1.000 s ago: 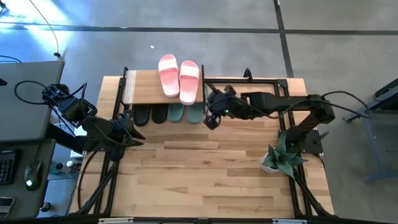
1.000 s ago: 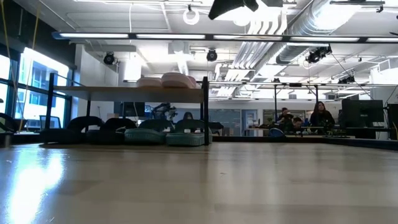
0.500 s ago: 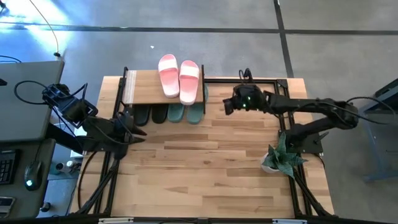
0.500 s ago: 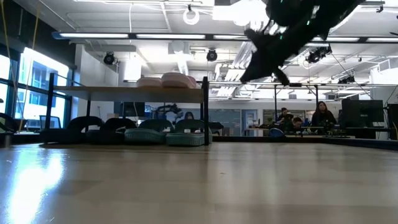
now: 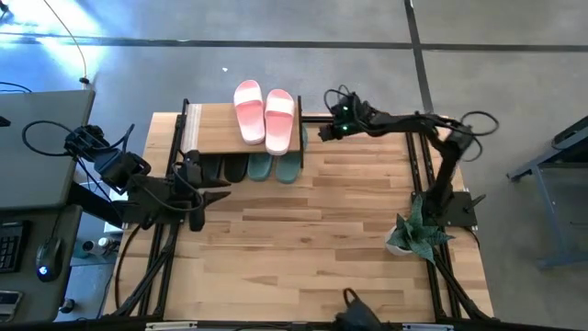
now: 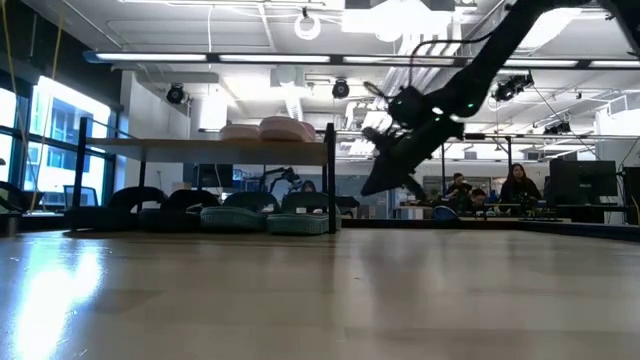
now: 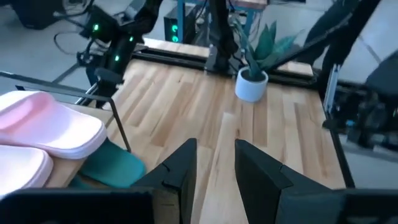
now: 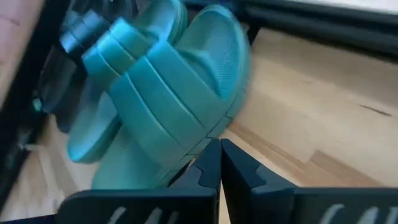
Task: Pick and place slides into the shelf
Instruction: Adjust the slides
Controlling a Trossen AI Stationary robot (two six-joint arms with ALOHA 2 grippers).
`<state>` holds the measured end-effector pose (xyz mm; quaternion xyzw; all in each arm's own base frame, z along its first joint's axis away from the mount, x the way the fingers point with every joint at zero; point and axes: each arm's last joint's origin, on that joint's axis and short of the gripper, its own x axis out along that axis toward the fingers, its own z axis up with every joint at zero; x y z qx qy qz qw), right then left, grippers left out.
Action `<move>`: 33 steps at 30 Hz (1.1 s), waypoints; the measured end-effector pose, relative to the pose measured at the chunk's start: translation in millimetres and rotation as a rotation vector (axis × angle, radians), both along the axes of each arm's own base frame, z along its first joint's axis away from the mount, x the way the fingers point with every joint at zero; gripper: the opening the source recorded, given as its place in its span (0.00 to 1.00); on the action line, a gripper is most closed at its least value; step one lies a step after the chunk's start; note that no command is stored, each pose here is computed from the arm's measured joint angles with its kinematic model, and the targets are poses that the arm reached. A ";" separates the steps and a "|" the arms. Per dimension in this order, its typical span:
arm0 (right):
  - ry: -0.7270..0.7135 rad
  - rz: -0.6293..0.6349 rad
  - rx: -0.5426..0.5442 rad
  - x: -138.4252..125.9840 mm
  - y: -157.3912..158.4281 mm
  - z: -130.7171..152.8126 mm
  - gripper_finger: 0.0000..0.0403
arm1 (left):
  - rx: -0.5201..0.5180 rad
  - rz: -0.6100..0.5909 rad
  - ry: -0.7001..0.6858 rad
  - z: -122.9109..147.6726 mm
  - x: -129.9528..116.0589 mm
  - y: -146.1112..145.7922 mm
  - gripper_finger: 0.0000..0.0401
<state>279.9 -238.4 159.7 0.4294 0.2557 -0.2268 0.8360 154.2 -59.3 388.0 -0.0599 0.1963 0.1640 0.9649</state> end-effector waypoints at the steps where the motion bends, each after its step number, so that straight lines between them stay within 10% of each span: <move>1: 0.012 0.016 0.005 5.3 -3.4 -2.4 0.00 | -0.010 0.009 -0.007 0.2 0.4 -0.1 0.24; 10: 0.217 0.010 0.015 29.3 -14.4 -10.9 0.00 | -0.054 0.046 -0.027 0.1 0.3 0.3 0.24; 33: 0.105 -0.047 0.085 51.4 -13.2 -34.2 0.00 | -0.056 0.055 -0.030 0.1 0.2 0.6 0.24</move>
